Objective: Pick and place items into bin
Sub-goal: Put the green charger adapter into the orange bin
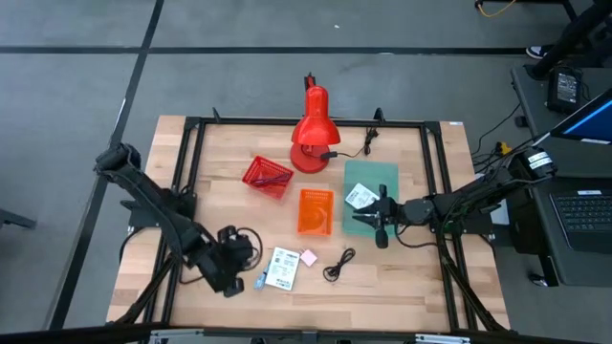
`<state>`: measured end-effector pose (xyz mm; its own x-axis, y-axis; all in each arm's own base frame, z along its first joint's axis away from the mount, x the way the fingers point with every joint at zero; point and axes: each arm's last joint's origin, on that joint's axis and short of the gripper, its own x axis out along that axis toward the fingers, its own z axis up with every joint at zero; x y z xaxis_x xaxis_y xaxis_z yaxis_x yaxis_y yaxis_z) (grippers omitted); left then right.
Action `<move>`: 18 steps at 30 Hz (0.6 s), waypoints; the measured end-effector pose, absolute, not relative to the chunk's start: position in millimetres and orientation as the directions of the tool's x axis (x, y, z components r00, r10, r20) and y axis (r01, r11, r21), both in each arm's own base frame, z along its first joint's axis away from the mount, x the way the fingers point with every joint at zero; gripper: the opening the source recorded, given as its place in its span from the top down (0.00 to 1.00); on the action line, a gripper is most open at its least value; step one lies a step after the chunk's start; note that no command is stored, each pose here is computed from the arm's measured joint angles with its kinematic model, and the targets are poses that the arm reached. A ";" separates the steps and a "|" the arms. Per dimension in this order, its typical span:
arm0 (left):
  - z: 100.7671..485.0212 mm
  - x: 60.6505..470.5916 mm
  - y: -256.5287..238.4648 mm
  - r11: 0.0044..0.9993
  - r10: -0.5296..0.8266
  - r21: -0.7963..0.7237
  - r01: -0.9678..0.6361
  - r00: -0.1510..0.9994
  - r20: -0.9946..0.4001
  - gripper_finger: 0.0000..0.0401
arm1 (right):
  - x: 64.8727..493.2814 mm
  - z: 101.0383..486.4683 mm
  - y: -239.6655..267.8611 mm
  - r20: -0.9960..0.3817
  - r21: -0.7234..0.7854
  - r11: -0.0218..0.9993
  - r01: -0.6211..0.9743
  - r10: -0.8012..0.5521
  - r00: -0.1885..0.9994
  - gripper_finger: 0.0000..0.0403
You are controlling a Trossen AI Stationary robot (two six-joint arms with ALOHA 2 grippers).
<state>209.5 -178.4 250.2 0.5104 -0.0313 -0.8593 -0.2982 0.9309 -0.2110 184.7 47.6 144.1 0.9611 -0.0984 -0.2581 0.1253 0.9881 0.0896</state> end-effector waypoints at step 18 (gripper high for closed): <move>221.2 216.2 -215.3 0.830 0.011 -0.048 -0.556 0.102 -0.995 0.95 | 184.0 141.7 47.4 -0.281 0.081 0.988 0.128 -0.101 0.954 0.85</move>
<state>216.2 -215.3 221.2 0.1020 0.0109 -0.9947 -0.5559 0.8299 -0.0480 184.0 47.4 141.7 0.9543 -0.1007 -0.2813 0.1282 0.9885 0.0809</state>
